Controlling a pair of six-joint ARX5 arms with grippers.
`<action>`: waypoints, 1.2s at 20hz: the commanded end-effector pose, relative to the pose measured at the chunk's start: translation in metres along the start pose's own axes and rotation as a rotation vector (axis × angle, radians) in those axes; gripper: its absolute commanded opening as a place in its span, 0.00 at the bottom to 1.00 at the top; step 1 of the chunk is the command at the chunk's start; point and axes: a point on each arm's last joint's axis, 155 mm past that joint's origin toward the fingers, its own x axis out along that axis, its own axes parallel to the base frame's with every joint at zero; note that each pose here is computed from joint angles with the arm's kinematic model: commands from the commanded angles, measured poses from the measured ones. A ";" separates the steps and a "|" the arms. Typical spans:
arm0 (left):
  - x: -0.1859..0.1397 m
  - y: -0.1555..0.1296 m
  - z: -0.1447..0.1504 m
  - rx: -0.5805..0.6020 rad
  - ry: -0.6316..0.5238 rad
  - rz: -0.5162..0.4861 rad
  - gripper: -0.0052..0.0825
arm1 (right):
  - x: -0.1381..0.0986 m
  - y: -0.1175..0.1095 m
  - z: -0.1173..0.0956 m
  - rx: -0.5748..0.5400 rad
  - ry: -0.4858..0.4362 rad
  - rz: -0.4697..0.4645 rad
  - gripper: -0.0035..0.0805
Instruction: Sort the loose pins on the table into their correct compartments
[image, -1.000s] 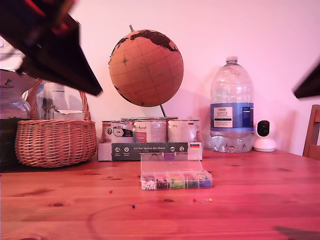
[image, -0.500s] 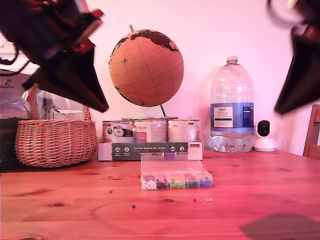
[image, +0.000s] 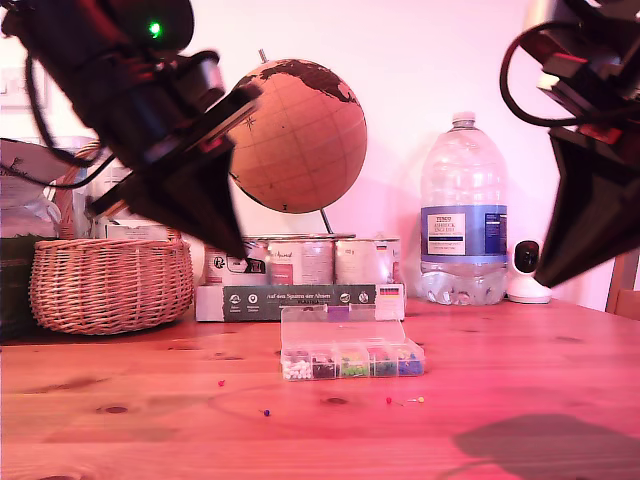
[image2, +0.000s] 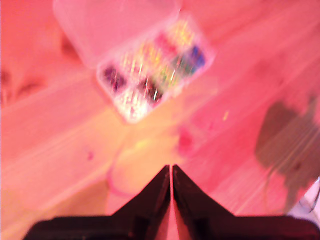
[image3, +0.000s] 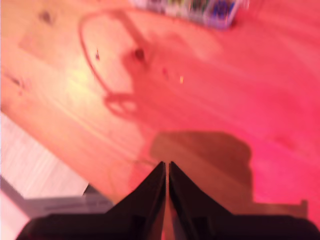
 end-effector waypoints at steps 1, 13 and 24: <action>0.007 0.006 -0.002 -0.040 0.035 0.034 0.05 | -0.003 0.004 0.011 -0.013 -0.033 0.009 0.03; 0.026 0.043 -0.016 -0.106 0.244 0.251 0.17 | -0.003 0.004 0.014 -0.018 -0.047 0.009 0.03; 0.060 0.062 -0.033 -0.128 0.322 0.302 0.23 | -0.004 0.004 0.019 -0.024 -0.064 0.010 0.03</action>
